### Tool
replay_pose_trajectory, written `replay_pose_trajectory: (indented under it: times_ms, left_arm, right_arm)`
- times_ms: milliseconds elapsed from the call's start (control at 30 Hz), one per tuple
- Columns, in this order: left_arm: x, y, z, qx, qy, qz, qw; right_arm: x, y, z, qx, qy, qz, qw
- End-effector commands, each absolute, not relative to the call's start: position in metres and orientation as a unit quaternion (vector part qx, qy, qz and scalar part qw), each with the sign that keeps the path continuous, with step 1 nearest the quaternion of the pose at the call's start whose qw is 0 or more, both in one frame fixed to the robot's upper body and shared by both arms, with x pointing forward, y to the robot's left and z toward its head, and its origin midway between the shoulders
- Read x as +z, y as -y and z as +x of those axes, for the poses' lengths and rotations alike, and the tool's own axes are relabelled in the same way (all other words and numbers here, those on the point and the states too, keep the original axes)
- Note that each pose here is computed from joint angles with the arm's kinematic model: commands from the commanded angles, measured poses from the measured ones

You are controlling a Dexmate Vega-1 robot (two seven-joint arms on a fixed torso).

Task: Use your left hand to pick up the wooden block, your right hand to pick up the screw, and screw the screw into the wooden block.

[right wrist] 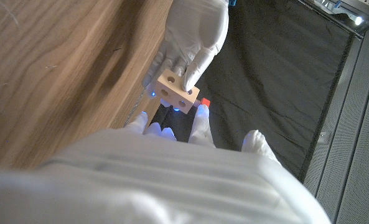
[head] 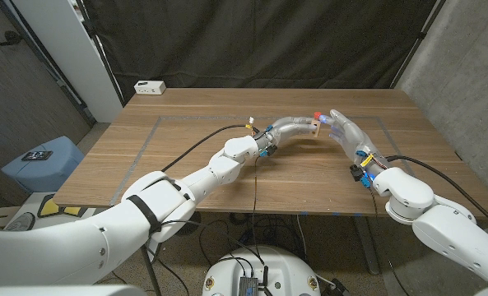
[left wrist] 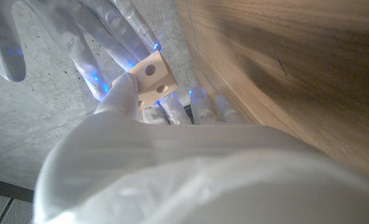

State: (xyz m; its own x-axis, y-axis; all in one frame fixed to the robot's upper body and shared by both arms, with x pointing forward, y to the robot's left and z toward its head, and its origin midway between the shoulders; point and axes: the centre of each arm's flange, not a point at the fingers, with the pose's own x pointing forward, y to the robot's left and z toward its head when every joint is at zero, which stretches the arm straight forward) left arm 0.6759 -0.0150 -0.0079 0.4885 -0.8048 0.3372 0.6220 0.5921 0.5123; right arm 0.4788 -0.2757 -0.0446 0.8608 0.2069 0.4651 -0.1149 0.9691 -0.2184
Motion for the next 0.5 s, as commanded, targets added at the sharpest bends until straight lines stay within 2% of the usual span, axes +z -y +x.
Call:
replay_pose_trajectory:
  times_ms: [33, 500]
  left_arm:
    - [-0.008, 0.016, 0.674, -0.422, 0.281, 0.166, 0.846]
    - [-0.008, 0.019, 0.672, -0.423, 0.283, 0.169, 0.844]
  right_arm:
    - [-0.046, 0.285, 0.476, 0.072, 0.248, -0.092, 0.962]
    - [-0.050, 0.296, 0.482, 0.072, 0.250, -0.077, 0.962]
